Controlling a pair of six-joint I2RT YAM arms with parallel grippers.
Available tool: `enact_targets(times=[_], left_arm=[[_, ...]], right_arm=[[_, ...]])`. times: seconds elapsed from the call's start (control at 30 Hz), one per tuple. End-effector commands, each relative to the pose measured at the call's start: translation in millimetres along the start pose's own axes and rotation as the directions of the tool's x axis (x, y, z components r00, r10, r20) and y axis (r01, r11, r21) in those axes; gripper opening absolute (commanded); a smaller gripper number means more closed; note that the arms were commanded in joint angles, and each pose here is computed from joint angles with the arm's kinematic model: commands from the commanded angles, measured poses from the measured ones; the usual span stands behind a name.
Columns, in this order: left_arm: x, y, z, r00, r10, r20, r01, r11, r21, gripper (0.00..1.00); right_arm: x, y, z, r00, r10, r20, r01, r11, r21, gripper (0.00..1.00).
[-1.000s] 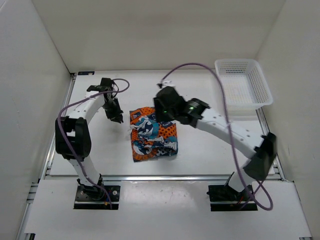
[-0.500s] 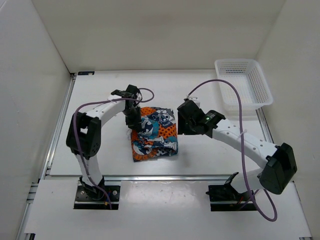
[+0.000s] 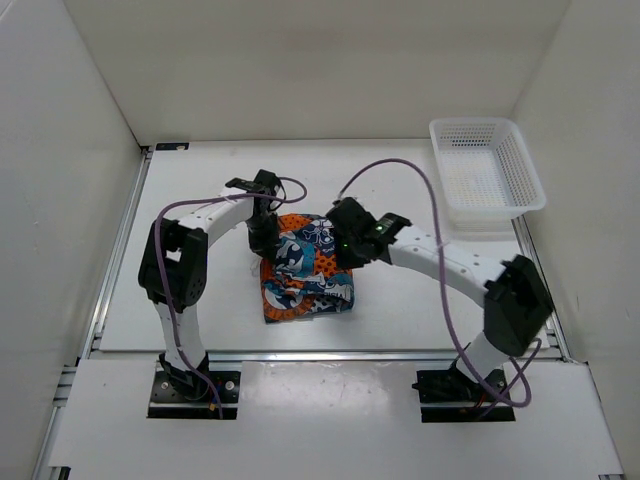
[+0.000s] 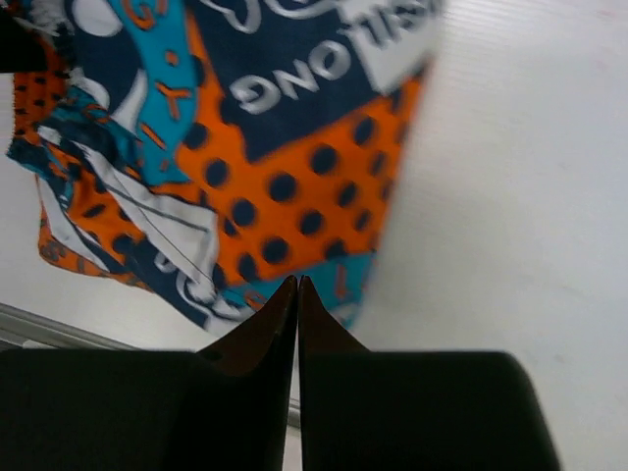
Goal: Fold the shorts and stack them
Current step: Fold the shorts
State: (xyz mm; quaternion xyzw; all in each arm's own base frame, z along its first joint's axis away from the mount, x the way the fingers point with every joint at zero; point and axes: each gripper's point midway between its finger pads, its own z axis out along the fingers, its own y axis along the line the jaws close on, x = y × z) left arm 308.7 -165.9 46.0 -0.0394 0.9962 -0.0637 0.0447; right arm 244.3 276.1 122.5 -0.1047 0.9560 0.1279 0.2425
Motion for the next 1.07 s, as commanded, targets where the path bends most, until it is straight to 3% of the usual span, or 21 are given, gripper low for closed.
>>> enact_targets(times=[0.0, 0.13, 0.23, 0.33, 0.47, 0.53, 0.57, 0.63, 0.73, 0.77, 0.87, 0.9, 1.03], left_arm=[[-15.4, -6.6, -26.7, 0.997, 0.009, 0.08, -0.011, 1.0, 0.022, 0.1], [-12.7, -6.5, -17.7, 0.999, 0.008, 0.051, -0.009, 1.0, 0.019, 0.1], [-12.6, -6.5, -17.7, 0.999, 0.008, 0.051, -0.009, 1.0, 0.019, 0.1], [-17.3, -6.8, -37.6, 0.995, 0.01, 0.095, -0.011, 1.0, 0.019, 0.1], [-30.9, -7.0, -105.2, 0.971, 0.018, 0.238, -0.024, 1.0, 0.021, 0.1], [-32.6, 0.2, -132.7, 0.958, 0.007, 0.287, -0.01, 1.0, 0.008, 0.18], [-36.6, -3.5, -151.7, 0.944, 0.004, 0.33, -0.015, 0.999, 0.031, 0.22], [-33.4, -0.6, -185.6, 0.914, -0.014, 0.406, -0.016, 0.997, 0.069, 0.31], [-24.6, 3.2, -232.3, 0.85, -0.054, 0.524, -0.022, 0.99, 0.138, 0.66], [-17.1, 10.5, -247.8, 0.819, -0.081, 0.567, -0.011, 0.987, 0.158, 0.84], [-2.0, 26.8, -256.3, 0.785, -0.122, 0.607, 0.029, 0.987, 0.161, 0.97], [7.4, 32.0, -268.8, 0.756, -0.142, 0.638, 0.034, 0.983, 0.179, 0.97], [34.8, 45.4, -270.4, 0.732, -0.183, 0.657, 0.056, 0.976, 0.209, 0.98]], right_arm=[[-4.7, 28.4, 29.1, 0.999, -0.043, -0.028, 0.041, 0.996, -0.078, 0.03], [30.6, 14.6, 92.3, 0.985, -0.007, -0.172, 0.013, 0.999, 0.034, 0.0], [31.6, 16.0, 98.6, 0.983, 0.017, -0.185, -0.008, 0.999, 0.048, 0.0], [5.0, 23.9, 69.0, 0.993, 0.009, -0.114, -0.007, 1.0, 0.023, 0.01], [-42.3, 17.3, -3.8, 0.995, -0.006, 0.099, 0.002, 0.999, 0.038, 0.24], [-64.8, 5.3, -52.9, 0.973, 0.007, 0.229, -0.019, 0.998, 0.052, 0.61], [-68.6, -14.2, -68.1, 0.962, 0.0, 0.272, -0.037, 0.991, 0.13, 0.79], [-74.4, -36.9, -107.1, 0.933, 0.025, 0.359, -0.093, 0.98, 0.175, 1.0], [-58.7, -92.9, -141.2, 0.909, 0.034, 0.416, -0.193, 0.918, 0.347, 1.0], [-46.0, -109.9, -154.4, 0.911, 0.028, 0.411, -0.205, 0.897, 0.393, 1.0], [-16.8, -146.8, -169.1, 0.906, 0.049, 0.42, -0.267, 0.837, 0.478, 1.0], [-8.6, -151.4, -169.7, 0.901, 0.078, 0.426, -0.296, 0.829, 0.474, 1.0], [26.0, -169.1, -166.4, 0.901, 0.128, 0.414, -0.332, 0.818, 0.47, 1.0]])
